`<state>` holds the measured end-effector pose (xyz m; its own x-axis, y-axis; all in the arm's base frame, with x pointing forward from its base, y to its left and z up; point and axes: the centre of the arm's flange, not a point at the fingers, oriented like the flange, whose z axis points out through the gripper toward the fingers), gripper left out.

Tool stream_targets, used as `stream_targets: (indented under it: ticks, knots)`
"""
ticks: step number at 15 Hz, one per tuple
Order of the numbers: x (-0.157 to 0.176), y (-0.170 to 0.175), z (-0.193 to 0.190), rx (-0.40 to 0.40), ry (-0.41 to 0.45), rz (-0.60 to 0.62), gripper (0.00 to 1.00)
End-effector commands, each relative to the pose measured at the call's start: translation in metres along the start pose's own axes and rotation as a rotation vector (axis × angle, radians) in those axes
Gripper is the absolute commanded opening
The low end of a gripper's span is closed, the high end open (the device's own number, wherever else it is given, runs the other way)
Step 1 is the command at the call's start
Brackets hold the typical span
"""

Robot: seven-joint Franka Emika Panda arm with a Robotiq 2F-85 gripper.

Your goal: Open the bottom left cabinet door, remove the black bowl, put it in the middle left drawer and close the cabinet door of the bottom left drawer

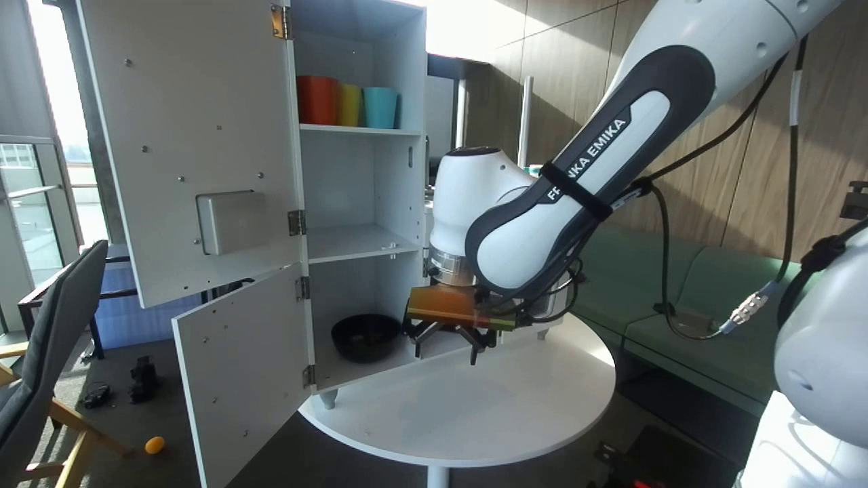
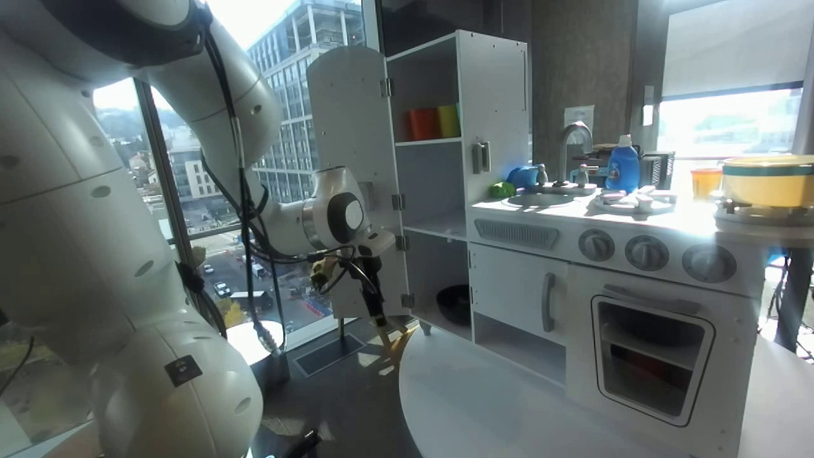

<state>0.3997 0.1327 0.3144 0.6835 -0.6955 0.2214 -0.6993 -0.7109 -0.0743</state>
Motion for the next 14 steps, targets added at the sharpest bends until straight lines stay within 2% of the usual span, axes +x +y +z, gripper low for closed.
stream_targets:
  ticks: [1,5,8,14]
  knots:
    - [0.007,-0.027,0.022,0.112,-0.028,0.137,1.0]
    - [0.016,-0.047,0.044,0.227,-0.034,0.187,1.0]
    - [0.022,-0.071,0.056,0.273,-0.03,0.226,1.0]
    - [0.055,-0.104,0.079,0.242,0.053,0.313,1.0]
